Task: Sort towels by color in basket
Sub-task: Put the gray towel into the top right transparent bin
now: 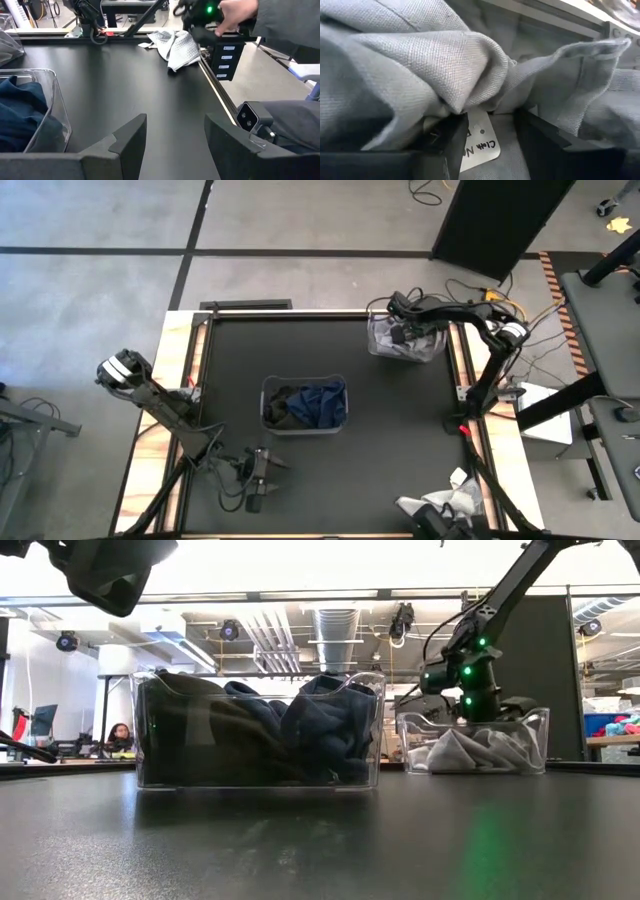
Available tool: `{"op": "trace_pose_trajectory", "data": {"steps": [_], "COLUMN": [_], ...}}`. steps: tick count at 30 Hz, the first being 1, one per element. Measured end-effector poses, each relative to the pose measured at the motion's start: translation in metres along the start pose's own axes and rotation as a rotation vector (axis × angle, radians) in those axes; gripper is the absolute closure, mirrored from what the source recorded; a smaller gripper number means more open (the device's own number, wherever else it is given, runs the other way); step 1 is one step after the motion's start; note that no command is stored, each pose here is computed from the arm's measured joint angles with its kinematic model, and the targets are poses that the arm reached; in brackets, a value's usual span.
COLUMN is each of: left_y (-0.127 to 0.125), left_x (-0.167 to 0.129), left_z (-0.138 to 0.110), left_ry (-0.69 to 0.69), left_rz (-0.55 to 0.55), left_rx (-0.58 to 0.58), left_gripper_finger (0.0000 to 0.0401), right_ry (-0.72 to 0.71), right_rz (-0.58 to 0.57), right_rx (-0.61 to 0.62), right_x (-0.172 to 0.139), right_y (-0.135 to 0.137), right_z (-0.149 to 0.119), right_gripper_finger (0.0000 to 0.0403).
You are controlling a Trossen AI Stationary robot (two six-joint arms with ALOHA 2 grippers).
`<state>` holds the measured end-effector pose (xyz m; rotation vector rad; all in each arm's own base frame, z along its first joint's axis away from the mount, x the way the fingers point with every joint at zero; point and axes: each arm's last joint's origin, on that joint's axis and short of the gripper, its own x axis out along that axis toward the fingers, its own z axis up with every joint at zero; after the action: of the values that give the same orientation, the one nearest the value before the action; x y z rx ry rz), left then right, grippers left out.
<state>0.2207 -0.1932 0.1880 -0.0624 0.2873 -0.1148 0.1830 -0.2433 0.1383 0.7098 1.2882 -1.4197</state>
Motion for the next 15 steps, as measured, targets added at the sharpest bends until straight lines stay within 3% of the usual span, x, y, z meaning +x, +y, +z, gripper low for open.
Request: {"op": "trace_pose_trajectory", "data": {"steps": [9, 15], "left_y": [0.0, 0.0], "left_x": [0.0, 0.0], "left_z": [0.002, 0.002], "left_ry": [-0.014, -0.02], "left_rz": [-0.002, 0.019], "left_rx": [0.002, 0.002], "left_gripper_finger": [0.0217, 0.0217], "right_ry": [-0.149, -0.264], "right_rz": [0.057, 0.08], "right_rx": [0.012, 0.095], "right_x": [-0.071, -0.102], "right_y": [-0.027, -0.045], "right_z": [-0.006, -0.013], "right_gripper_finger": [0.021, 0.0196]}}
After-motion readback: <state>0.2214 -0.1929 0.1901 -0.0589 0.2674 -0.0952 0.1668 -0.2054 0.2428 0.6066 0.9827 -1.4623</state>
